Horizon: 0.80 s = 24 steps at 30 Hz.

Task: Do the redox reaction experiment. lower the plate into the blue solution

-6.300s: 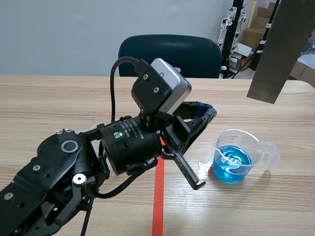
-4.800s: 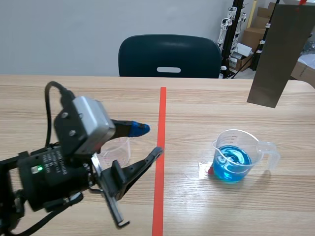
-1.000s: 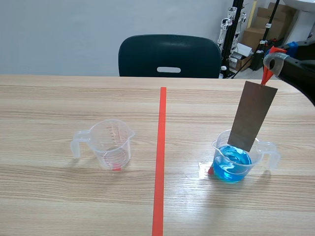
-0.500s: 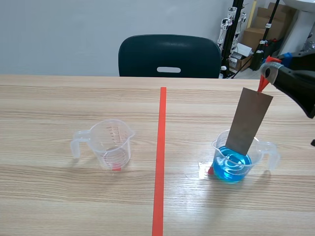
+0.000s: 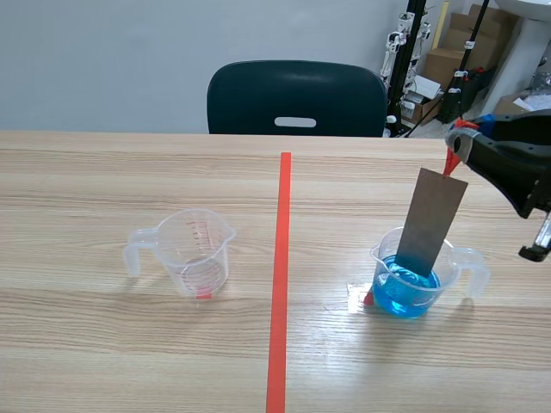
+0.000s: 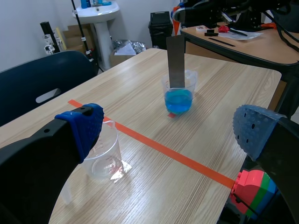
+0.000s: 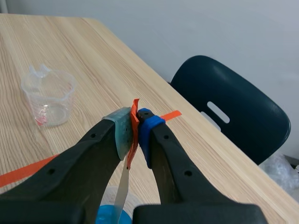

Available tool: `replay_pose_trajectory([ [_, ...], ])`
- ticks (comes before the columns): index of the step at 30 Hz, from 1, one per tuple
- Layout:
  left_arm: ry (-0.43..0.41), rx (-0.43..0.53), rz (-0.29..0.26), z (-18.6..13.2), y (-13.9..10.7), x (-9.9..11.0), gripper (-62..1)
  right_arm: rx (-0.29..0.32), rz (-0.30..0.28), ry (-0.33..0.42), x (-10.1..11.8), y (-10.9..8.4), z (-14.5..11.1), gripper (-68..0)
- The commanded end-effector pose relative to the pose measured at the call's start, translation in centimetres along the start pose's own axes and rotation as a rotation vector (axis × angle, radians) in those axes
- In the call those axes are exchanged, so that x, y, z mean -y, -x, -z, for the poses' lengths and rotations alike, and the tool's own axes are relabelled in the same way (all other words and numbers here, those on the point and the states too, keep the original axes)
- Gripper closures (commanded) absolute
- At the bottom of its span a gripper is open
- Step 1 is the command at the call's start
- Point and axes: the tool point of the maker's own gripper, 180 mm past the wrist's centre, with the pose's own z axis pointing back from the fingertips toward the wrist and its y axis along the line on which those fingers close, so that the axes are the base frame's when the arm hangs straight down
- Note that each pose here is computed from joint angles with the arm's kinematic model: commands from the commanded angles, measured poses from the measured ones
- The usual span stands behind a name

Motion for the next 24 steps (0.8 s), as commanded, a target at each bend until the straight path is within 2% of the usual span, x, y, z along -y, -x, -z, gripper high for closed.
replay_pose_trajectory([
  [1,-0.004,0.036,-0.004,0.3,-0.7,0.0,-58.1,0.043,-0.010,0.007,0.6,-1.1,0.4,-0.2],
  [8,-0.004,0.037,-0.004,0.3,-0.7,0.0,-58.1,0.034,0.004,0.002,0.4,-0.5,0.9,-0.2],
  [24,-0.004,0.037,-0.004,0.3,-0.7,0.0,-58.1,-0.012,-0.004,0.003,-0.2,1.3,1.0,-0.2],
])
